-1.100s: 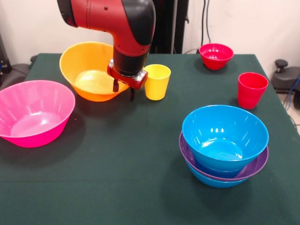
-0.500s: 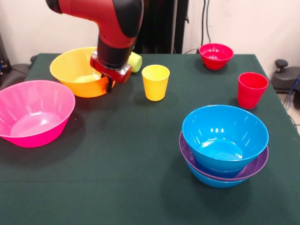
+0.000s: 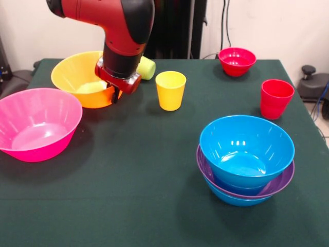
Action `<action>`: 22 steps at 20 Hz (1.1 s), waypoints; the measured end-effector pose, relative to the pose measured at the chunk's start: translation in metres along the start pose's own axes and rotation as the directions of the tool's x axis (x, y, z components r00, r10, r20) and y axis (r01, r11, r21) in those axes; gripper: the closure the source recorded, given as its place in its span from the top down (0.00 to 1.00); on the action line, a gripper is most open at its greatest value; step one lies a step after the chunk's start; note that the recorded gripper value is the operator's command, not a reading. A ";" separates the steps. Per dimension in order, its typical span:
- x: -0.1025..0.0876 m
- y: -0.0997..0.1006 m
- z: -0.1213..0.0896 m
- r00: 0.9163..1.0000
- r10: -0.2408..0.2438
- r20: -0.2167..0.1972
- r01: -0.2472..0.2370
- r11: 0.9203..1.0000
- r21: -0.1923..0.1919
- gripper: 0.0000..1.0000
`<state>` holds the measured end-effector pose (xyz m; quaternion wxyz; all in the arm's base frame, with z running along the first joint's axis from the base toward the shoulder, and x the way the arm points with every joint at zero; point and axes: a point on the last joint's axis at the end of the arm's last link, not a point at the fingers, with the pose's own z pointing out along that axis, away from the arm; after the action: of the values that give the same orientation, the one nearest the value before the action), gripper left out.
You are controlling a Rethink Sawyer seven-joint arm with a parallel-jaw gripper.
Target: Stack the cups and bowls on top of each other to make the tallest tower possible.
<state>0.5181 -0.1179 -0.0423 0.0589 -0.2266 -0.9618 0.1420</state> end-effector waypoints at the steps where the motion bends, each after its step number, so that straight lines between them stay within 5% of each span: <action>1: 0.000 0.000 0.000 1.000 0.000 0.000 0.000 1.000 0.000 0.00; 11: -0.003 -0.002 -0.010 1.000 0.005 0.016 -0.004 1.000 -0.003 0.00; 22: -0.020 0.016 -0.080 0.998 0.033 0.052 -0.032 0.999 -0.030 0.00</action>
<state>0.5568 -0.0939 0.0284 0.0278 -0.2393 -0.9611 0.1348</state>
